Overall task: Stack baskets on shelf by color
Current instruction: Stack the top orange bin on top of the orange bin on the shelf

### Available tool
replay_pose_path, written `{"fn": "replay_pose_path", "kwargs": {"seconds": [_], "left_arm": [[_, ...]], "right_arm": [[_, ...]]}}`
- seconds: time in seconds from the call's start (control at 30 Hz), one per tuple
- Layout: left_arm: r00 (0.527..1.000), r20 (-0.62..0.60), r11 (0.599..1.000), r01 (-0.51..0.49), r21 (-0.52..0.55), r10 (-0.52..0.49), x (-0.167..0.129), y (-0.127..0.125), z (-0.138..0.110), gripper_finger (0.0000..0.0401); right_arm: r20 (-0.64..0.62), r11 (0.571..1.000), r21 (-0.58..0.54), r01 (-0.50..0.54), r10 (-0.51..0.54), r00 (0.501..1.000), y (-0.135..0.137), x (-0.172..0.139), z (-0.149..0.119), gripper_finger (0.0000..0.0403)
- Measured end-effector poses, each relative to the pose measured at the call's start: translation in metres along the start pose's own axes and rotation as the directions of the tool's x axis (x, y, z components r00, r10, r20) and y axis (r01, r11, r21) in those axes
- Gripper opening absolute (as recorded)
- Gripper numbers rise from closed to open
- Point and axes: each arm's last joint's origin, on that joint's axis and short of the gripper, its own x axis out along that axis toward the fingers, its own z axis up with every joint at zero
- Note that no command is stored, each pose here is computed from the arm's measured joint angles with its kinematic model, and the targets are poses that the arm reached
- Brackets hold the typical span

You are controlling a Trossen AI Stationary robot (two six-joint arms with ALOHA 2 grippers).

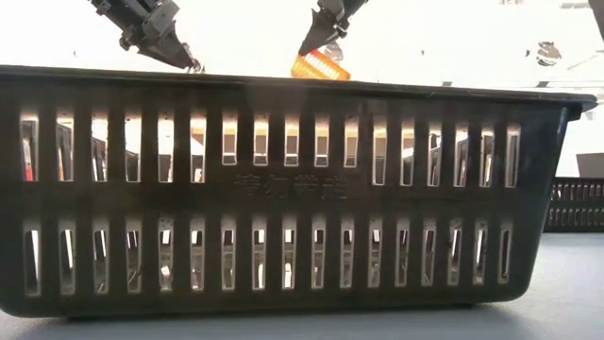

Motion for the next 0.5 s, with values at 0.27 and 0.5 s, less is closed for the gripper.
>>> {"fn": "replay_pose_path", "kwargs": {"seconds": [0.27,0.5], "left_arm": [[1.0,-0.01,1.0,0.0,0.006,0.001,0.006,-0.004,0.001,0.0152],[1.0,-0.016,1.0,-0.002,0.017,0.002,0.009,-0.005,0.0,0.0152]], "right_arm": [[-0.045,0.999,-0.009,-0.04,0.039,0.998,0.016,0.002,-0.001,0.0003],[-0.08,0.999,0.002,-0.051,0.051,0.995,0.02,0.005,-0.004,0.0003]]}}
